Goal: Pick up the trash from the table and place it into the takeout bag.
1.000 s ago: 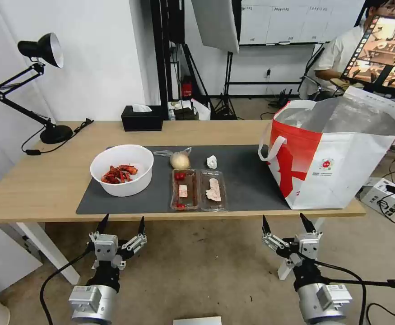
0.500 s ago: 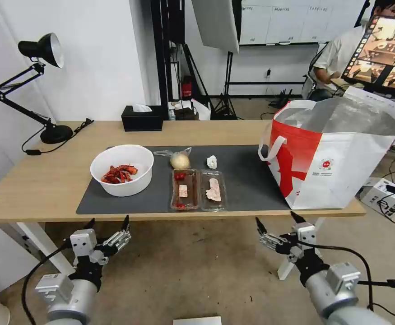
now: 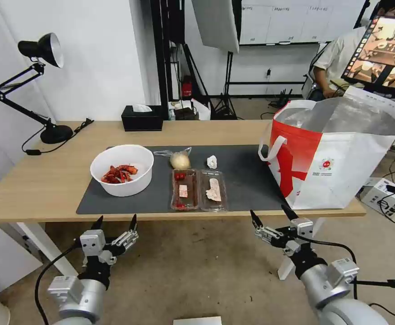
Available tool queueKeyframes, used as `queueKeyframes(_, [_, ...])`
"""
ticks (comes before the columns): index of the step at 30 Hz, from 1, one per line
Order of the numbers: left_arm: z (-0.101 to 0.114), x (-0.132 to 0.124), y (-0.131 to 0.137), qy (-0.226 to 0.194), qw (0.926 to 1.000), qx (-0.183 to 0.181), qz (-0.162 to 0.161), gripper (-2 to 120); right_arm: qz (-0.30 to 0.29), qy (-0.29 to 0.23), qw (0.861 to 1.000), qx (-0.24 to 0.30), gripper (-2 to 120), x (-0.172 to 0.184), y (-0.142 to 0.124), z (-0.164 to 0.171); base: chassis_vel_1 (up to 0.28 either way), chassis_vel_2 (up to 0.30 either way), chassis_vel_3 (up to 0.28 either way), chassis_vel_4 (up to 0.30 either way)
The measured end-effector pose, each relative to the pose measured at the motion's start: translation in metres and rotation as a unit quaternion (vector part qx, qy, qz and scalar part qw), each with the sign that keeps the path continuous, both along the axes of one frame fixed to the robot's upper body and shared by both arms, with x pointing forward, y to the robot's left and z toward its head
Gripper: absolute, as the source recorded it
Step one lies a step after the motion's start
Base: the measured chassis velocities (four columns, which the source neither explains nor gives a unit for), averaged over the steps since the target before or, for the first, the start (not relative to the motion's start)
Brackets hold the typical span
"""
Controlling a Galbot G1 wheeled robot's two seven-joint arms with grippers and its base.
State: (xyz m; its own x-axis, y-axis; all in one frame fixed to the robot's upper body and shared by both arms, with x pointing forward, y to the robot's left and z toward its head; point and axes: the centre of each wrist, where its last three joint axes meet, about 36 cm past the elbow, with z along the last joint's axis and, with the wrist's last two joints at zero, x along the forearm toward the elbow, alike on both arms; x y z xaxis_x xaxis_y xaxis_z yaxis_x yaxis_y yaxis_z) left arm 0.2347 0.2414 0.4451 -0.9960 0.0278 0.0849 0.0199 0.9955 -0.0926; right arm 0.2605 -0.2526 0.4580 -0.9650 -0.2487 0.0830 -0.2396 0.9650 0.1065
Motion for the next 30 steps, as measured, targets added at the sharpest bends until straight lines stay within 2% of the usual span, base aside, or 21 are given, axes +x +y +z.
queueKeyframes(4, [-0.01, 0.003, -0.006, -0.02, 0.9997, -0.006, -0.009, 100, -0.005, -0.016, 1.0, 0.005, 100, 0.004, -0.003, -0.007, 0.0, 0.0, 0.0, 0.0])
queueKeyframes(10, [-0.014, 0.004, -0.007, -0.02, 0.9997, -0.009, -0.009, 100, -0.003, -0.012, 1.0, 0.021, 100, 0.005, -0.004, -0.009, 0.0, 0.0, 0.0, 0.0])
queueKeyframes(14, [-0.015, 0.004, -0.007, -0.019, 0.9997, -0.009, -0.009, 100, -0.002, -0.001, 0.999, 0.042, 100, 0.006, -0.003, -0.012, 0.0, 0.0, 0.0, 0.0])
queueKeyframes(16, [-0.016, 0.004, -0.006, -0.019, 0.9998, -0.008, -0.008, 100, 0.0, 0.01, 0.998, 0.062, 100, 0.006, 0.0, -0.012, 0.0, 0.0, 0.0, 0.0])
queueKeyframes(17, [-0.016, 0.004, -0.006, -0.018, 0.9998, -0.008, -0.008, 100, 0.001, 0.026, 0.996, 0.091, 100, 0.007, 0.003, -0.012, 0.0, 0.0, 0.0, 0.0])
queueKeyframes(18, [-0.016, 0.004, -0.006, -0.018, 0.9998, -0.008, -0.008, 100, 0.001, 0.026, 0.996, 0.091, 100, 0.007, 0.003, -0.012, 0.0, 0.0, 0.0, 0.0])
queueKeyframes(20, [-0.016, 0.004, -0.006, -0.018, 0.9998, -0.007, -0.008, 100, 0.01, 0.061, 0.984, 0.168, 100, 0.008, 0.011, -0.005, 0.0, 0.0, 0.0, 0.0])
queueKeyframes(21, [-0.016, 0.004, -0.006, -0.018, 0.9998, -0.007, -0.008, 100, 0.01, 0.061, 0.984, 0.168, 100, 0.008, 0.011, -0.005, 0.0, 0.0, 0.0, 0.0])
queueKeyframes(24, [-0.017, 0.003, -0.005, -0.016, 0.9998, -0.007, -0.009, 100, 0.028, 0.108, 0.952, 0.286, 100, 0.018, 0.02, 0.008, 0.0, 0.0, 0.0, 0.0])
queueKeyframes(25, [-0.016, 0.002, -0.005, -0.016, 0.9998, -0.007, -0.01, 100, 0.034, 0.125, 0.937, 0.325, 100, 0.023, 0.024, 0.014, 0.0, 0.0, 0.0, 0.0])
queueKeyframes(26, [-0.016, 0.002, -0.005, -0.016, 0.9998, -0.007, -0.01, 100, 0.034, 0.125, 0.937, 0.325, 100, 0.023, 0.024, 0.014, 0.0, 0.0, 0.0, 0.0])
queueKeyframes(28, [-0.016, 0.001, -0.005, -0.015, 0.9998, -0.007, -0.011, 100, 0.043, 0.152, 0.911, 0.382, 100, 0.031, 0.031, 0.023, 0.0, 0.0, 0.0, 0.0])
queueKeyframes(29, [-0.016, 0.0, -0.005, -0.015, 0.9998, -0.006, -0.011, 100, 0.044, 0.178, 0.886, 0.425, 100, 0.036, 0.037, 0.031, 0.0, 0.0, 0.0, 0.0])
queueKeyframes(30, [-0.016, 0.0, -0.005, -0.015, 0.9998, -0.006, -0.011, 100, 0.044, 0.178, 0.886, 0.425, 100, 0.036, 0.037, 0.031, 0.0, 0.0, 0.0, 0.0])
